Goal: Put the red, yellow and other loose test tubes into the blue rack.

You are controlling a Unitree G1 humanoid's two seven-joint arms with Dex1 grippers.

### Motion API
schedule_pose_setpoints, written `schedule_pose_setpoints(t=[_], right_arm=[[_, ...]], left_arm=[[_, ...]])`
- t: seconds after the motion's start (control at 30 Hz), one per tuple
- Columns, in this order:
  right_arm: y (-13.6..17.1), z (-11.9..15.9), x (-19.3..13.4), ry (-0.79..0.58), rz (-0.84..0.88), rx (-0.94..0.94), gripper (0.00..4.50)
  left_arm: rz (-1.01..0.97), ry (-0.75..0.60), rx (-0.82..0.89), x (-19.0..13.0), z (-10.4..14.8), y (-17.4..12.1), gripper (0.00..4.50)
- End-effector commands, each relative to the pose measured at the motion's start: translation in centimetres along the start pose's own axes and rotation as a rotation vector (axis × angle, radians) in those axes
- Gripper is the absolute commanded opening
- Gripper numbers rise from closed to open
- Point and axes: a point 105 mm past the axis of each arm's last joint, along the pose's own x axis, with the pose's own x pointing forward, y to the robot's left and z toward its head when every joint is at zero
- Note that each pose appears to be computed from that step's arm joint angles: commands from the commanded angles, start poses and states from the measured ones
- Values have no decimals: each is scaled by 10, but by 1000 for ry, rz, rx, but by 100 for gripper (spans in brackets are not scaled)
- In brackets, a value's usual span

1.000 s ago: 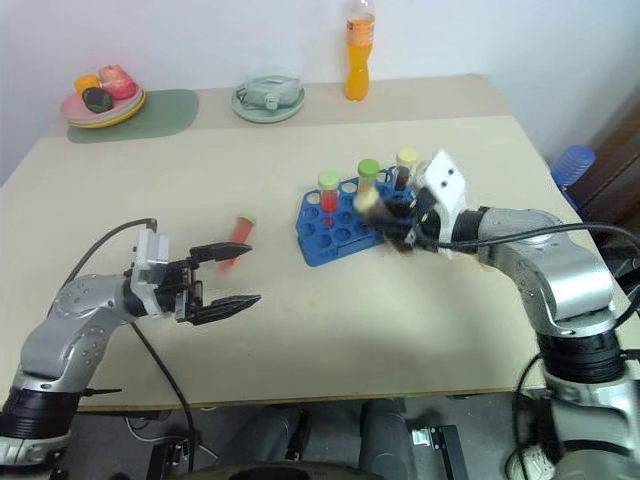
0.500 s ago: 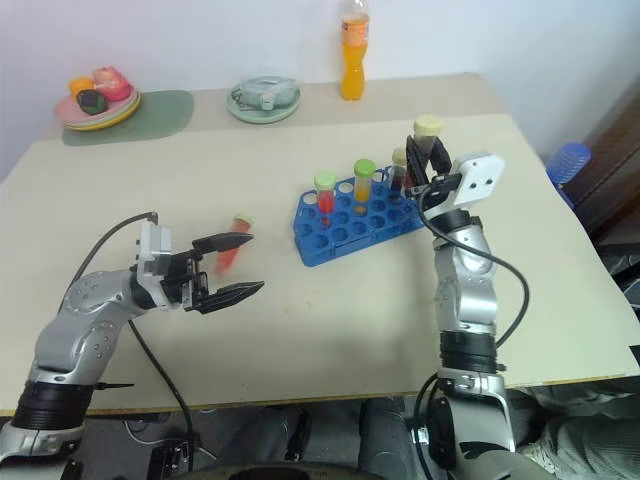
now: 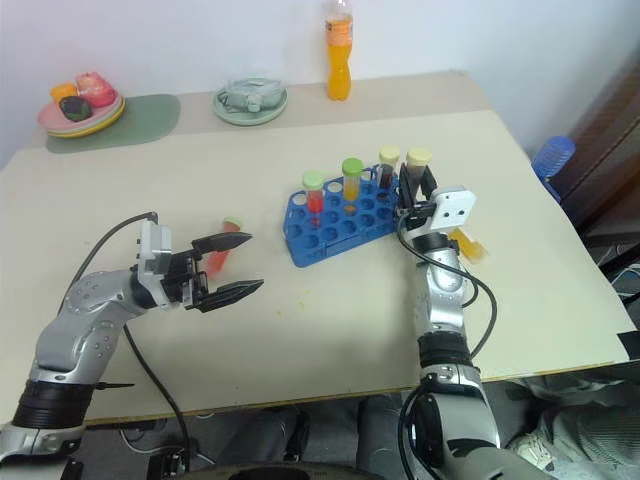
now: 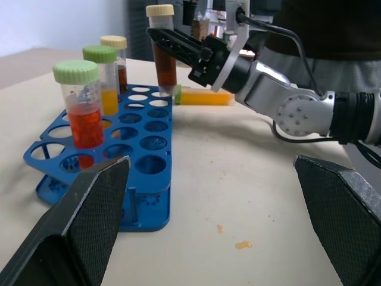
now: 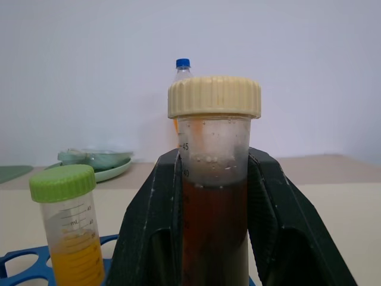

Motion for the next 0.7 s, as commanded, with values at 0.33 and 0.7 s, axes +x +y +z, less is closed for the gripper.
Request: schedule_pose_setpoints(t=[0.33,0.7], right_arm=[[-12,-6,5,9,-24,-21,81],[-4,-12,10,10,3,34,81]], left_arm=[[4,-9,55,0,12,0,450],[11,-12,50,1,13,-3,450]])
